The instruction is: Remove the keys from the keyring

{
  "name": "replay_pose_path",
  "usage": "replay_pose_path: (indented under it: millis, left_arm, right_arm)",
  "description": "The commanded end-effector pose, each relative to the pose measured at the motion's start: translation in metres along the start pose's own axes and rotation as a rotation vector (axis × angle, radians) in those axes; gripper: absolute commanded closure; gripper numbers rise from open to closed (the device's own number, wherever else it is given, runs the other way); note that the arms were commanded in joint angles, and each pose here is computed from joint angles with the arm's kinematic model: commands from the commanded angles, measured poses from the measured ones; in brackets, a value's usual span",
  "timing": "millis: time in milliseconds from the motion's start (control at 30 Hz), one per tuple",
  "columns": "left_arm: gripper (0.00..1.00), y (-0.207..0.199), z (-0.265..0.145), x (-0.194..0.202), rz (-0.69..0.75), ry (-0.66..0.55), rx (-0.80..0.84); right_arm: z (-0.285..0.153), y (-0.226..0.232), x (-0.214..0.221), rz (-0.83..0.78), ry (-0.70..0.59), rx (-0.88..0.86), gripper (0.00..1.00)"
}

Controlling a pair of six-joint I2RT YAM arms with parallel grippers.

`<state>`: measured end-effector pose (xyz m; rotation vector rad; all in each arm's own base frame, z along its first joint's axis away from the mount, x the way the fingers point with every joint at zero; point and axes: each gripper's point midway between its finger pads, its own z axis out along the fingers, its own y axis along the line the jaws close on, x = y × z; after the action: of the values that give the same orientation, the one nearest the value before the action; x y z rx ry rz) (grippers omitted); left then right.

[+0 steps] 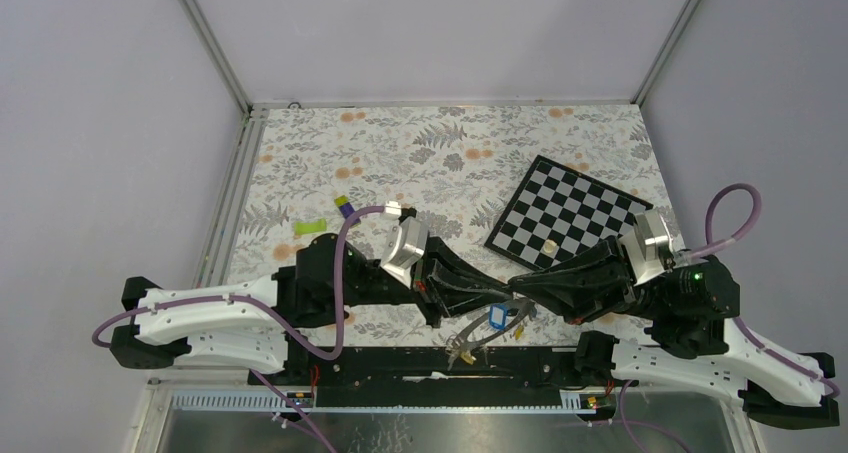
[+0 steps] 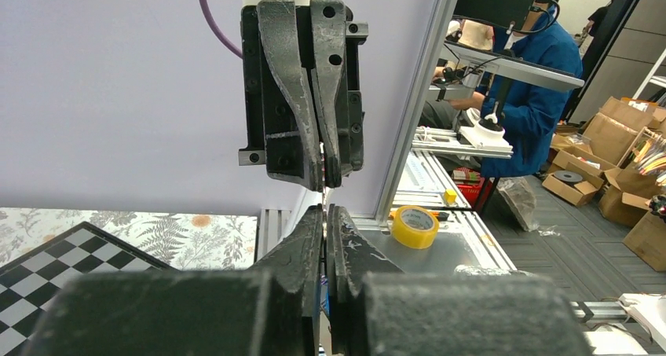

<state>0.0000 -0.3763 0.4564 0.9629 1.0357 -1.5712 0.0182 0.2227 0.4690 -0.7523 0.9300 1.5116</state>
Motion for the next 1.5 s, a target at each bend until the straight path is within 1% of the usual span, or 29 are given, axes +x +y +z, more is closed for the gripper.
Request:
replay_pose_path:
  millis: [0, 200, 233, 267, 333, 367, 433, 467, 633, 733, 833, 967, 1167, 1300, 1367, 1467]
  left_arm:
    - [1.0, -0.008, 0.001, -0.025, 0.012, -0.055, 0.024]
    - [1.0, -0.01, 0.002, -0.023, 0.014, -0.044, 0.038]
    - [1.0, -0.011, 0.002, -0.024, 0.015, -0.044, 0.041]
    - [1.0, -0.011, 0.002, -0.024, 0.016, -0.043, 0.042]
    - [1.0, -0.013, 0.002, -0.025, 0.019, -0.045, 0.05]
    - [1.0, -0.015, 0.0, -0.027, 0.022, -0.049, 0.061]
    - [1.0, -0.021, -0.003, -0.032, 0.03, -0.063, 0.085]
    - [1.0, -0.024, -0.004, -0.035, 0.034, -0.067, 0.099]
    - [1.0, -0.035, -0.013, -0.046, 0.049, -0.099, 0.145]
    - [1.0, -0.042, -0.015, -0.049, 0.053, -0.105, 0.176]
    - [1.0, -0.046, -0.015, -0.051, 0.054, -0.1, 0.2]
    - [1.0, -0.051, -0.014, -0.048, 0.051, -0.078, 0.229]
    - [1.0, -0.058, -0.01, -0.042, 0.04, -0.036, 0.28]
    - [1.0, -0.058, -0.009, -0.042, 0.04, -0.034, 0.283]
    - [1.0, -0.058, -0.01, -0.043, 0.042, -0.034, 0.281]
    - [1.0, -0.056, -0.01, -0.042, 0.044, -0.034, 0.269]
  right_arm:
    - [-0.001, 0.006, -0.032, -0.027, -0.114, -0.01, 1.0]
    - [-0.003, 0.006, -0.032, -0.034, -0.116, -0.01, 1.0]
    - [-0.003, 0.006, -0.032, -0.039, -0.117, -0.009, 0.97]
    - [-0.004, 0.006, -0.032, -0.046, -0.116, -0.007, 0.9]
    - [-0.007, 0.005, -0.031, -0.065, -0.11, -0.003, 0.7]
    - [-0.009, 0.004, -0.031, -0.077, -0.109, 0.001, 0.64]
    - [-0.014, 0.002, -0.029, -0.101, -0.103, 0.016, 0.56]
    - [-0.017, 0.001, -0.028, -0.116, -0.095, 0.025, 0.54]
    - [-0.027, -0.013, -0.01, -0.162, -0.008, 0.092, 0.53]
    - [-0.032, -0.031, 0.003, -0.18, 0.047, 0.177, 0.53]
    - [-0.035, -0.044, 0.022, -0.197, 0.14, 0.227, 0.54]
    - [-0.036, -0.049, 0.039, -0.165, 0.264, 0.254, 0.52]
    - [-0.034, -0.047, 0.045, -0.162, 0.301, 0.234, 0.51]
    - [-0.037, -0.033, 0.053, -0.14, 0.354, 0.16, 0.47]
    - [-0.039, -0.026, 0.058, -0.126, 0.386, 0.121, 0.46]
    - [-0.04, -0.012, 0.059, -0.093, 0.402, 0.058, 0.46]
